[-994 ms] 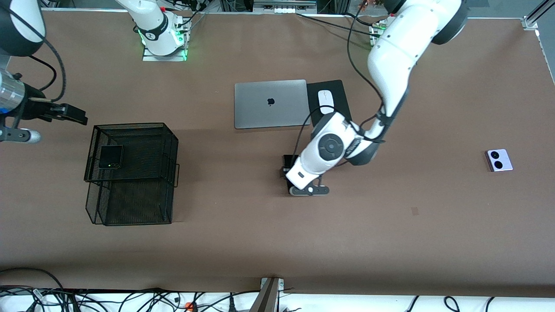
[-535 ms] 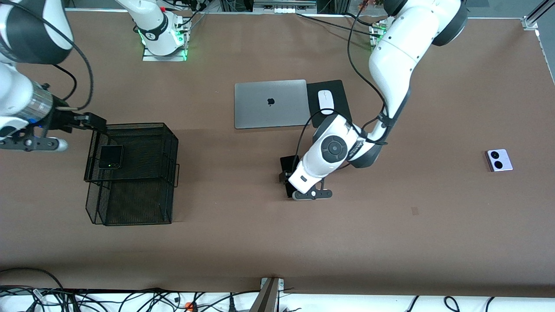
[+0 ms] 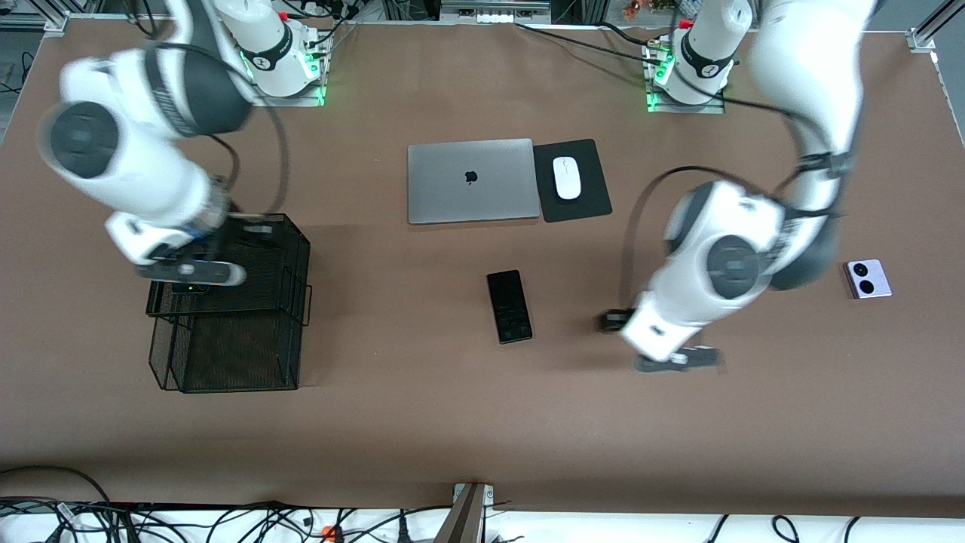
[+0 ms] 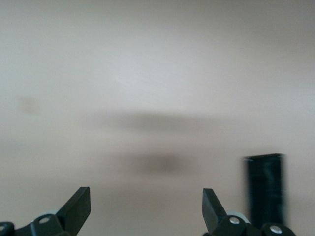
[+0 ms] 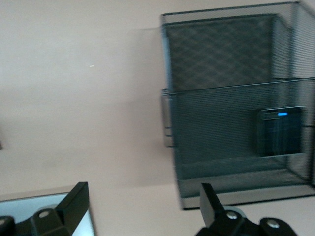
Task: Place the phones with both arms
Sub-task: 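Withdraw the left gripper while the right gripper reaches over the bar phone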
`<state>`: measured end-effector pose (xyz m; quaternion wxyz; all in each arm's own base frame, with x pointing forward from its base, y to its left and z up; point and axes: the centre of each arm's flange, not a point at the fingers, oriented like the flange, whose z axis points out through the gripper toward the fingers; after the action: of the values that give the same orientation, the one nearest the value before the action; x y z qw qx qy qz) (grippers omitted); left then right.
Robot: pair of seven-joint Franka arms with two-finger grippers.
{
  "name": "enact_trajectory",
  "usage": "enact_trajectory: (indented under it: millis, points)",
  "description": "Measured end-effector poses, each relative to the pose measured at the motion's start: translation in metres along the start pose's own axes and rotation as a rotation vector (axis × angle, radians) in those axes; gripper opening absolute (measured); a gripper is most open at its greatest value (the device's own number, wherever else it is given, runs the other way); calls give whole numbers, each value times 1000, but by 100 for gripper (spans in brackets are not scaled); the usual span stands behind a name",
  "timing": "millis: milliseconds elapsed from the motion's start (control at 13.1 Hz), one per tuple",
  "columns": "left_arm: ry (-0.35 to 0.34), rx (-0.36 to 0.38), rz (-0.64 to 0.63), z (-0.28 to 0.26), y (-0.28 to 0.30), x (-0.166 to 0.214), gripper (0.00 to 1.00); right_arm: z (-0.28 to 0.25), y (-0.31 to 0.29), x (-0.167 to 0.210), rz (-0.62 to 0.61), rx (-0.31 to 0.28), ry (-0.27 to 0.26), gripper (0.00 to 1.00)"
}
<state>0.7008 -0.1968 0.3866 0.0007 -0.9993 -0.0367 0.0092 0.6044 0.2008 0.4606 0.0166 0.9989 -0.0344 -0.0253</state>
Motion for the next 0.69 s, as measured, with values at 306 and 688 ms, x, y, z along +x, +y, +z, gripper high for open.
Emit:
enact_trajectory:
  millis: [306, 688]
  points:
    - [9, 90, 27, -92, -85, -9, 100, 47, -139, -27, 9, -36, 32, 100]
    - [3, 118, -27, -188, -128, -78, 100, 110, -290, -72, -7, -7, 78, 100]
